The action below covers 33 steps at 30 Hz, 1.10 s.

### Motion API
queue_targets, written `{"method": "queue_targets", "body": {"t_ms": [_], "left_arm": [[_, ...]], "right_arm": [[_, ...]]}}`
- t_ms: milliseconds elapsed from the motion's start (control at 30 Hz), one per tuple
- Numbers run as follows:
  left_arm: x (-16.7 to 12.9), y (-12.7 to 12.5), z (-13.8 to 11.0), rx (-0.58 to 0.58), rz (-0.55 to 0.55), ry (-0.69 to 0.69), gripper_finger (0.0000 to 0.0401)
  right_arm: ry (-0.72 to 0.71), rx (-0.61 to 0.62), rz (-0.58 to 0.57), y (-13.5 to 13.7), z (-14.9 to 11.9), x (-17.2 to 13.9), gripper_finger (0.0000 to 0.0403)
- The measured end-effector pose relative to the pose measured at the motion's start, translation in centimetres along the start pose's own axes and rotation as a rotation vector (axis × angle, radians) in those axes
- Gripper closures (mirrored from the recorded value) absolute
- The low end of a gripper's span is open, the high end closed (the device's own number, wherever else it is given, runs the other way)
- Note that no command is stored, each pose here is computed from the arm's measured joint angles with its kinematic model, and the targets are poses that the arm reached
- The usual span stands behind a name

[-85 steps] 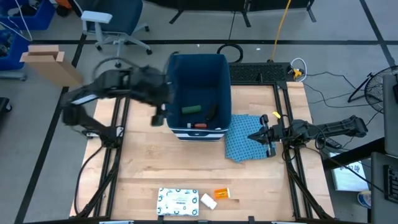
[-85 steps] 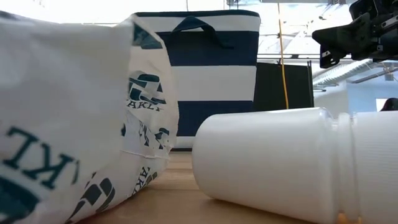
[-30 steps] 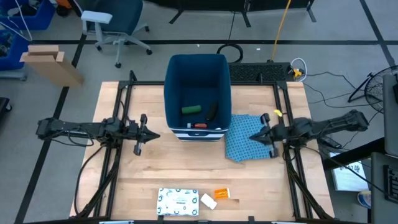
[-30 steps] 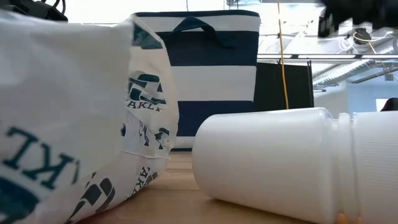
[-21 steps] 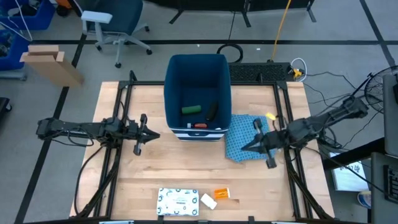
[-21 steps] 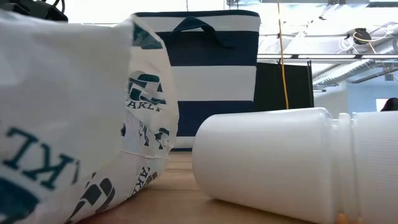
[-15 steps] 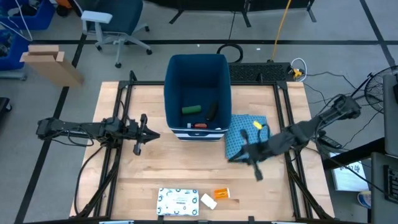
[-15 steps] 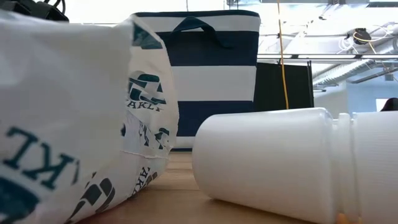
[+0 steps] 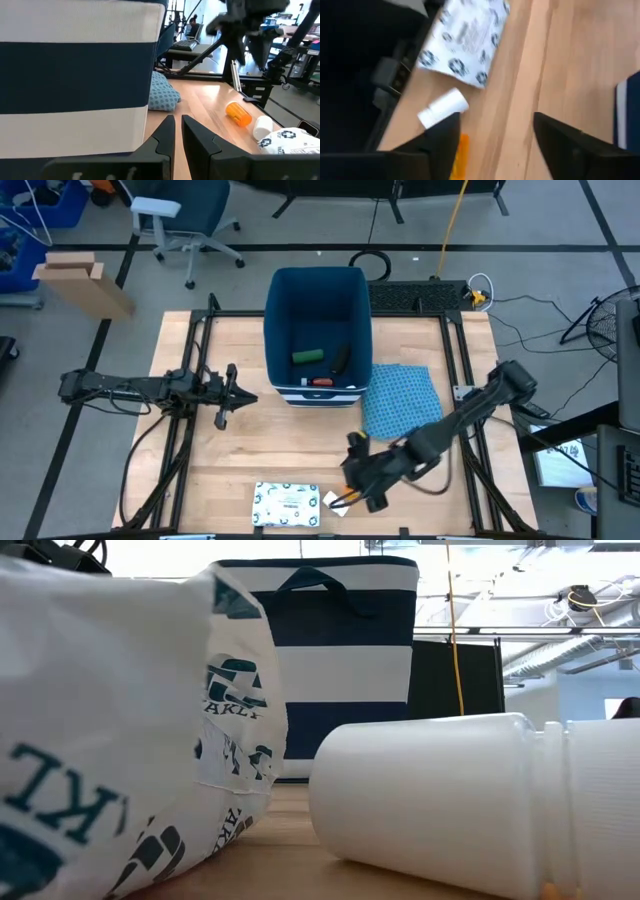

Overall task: Pick & place medical supplies in basket/bin
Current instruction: Put the yellow medicine bottle into the blue bin

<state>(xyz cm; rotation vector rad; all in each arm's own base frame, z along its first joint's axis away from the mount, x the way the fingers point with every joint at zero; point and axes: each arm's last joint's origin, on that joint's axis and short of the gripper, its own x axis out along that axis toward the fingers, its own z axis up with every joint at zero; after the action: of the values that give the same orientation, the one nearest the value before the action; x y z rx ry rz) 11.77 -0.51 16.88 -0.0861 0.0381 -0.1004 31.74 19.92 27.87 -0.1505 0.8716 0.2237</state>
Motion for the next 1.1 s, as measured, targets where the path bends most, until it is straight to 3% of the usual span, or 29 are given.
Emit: {"method": "queue_targets", "body": {"t_ms": [133,267,533,867,1100], "left_arm": [[0.0,0.0,0.0,-0.023,-0.001,0.003,0.0364],[0.0,0.0,-0.1,-0.036,-0.001,0.007,0.0364],[0.0,0.0,-0.4,-0.055,0.002,0.043,0.0364],[0.0,0.0,-0.6,-0.055,0.004,0.058,0.0364],[0.0,0.0,-0.6,-0.054,0.004,0.060,0.0364]], "right_arm": [[0.062,0.055,0.016,0.8,-0.7,2.7,0.0097],[0.142,0.071,0.026,2.0,-1.9,5.3,0.0075],[0.209,0.054,-0.011,3.8,-3.7,8.1,0.0071],[0.221,0.100,0.016,3.9,-5.3,9.0,0.0071],[0.251,0.094,0.009,3.6,-8.7,10.7,0.0071]]}}
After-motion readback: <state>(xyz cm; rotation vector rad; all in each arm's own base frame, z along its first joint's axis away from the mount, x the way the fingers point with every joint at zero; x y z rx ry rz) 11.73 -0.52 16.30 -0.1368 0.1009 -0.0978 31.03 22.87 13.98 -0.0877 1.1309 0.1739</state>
